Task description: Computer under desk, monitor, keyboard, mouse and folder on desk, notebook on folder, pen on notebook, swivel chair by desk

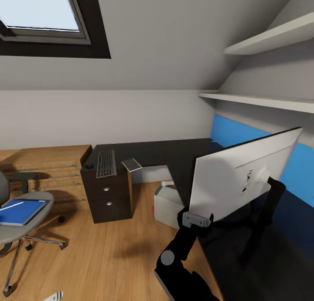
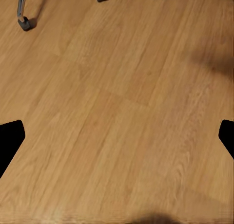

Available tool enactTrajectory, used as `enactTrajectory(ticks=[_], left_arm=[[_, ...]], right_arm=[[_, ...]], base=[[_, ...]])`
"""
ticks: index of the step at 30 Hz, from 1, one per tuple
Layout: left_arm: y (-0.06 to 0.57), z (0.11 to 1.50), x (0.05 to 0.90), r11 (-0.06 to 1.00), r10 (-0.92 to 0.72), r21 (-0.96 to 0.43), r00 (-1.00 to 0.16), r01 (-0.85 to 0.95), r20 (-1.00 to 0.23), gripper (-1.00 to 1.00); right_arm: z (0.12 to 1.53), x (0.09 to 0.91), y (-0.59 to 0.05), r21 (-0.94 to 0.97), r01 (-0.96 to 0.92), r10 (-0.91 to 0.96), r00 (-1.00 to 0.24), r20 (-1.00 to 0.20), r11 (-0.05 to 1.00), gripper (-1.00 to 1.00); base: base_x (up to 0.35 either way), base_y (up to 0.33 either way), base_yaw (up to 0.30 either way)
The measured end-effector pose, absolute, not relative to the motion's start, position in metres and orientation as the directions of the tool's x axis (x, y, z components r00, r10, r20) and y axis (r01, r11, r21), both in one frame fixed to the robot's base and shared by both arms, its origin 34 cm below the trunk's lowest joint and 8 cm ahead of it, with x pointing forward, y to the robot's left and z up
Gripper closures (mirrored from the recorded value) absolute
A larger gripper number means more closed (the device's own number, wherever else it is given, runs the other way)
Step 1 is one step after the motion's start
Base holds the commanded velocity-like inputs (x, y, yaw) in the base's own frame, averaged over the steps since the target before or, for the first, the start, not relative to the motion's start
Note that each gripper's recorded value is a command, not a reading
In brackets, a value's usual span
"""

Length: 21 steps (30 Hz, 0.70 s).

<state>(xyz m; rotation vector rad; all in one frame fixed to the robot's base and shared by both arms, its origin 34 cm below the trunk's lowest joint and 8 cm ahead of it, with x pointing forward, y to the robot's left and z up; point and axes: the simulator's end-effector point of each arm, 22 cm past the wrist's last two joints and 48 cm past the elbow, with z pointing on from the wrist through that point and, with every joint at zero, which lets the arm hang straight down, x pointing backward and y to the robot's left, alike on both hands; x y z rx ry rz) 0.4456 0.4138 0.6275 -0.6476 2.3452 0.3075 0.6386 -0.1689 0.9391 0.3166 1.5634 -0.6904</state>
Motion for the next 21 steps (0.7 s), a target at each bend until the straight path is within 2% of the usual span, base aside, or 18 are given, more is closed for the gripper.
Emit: enactTrajectory(ticks=[7, 21], left_arm=[[0.4132, 0.6260, 0.4442, 0.849, -0.368, 0.046, -0.651, -0.526, -0.664, -1.00], [0.4133, 0.6259, 0.4442, 0.849, -0.368, 0.046, -0.652, -0.526, -0.663, -1.00]], right_arm=[[0.9392, 0.6384, -0.1690, -0.237, 0.583, -0.201, -0.128, -0.971, 0.777, -1.00], [0.9394, 0.6387, -0.1686, -0.237, 0.582, -0.201, -0.127, -0.971, 0.778, -1.00]], base=[[-0.123, -0.076, 0.000], [-0.230, -0.169, 0.000]])
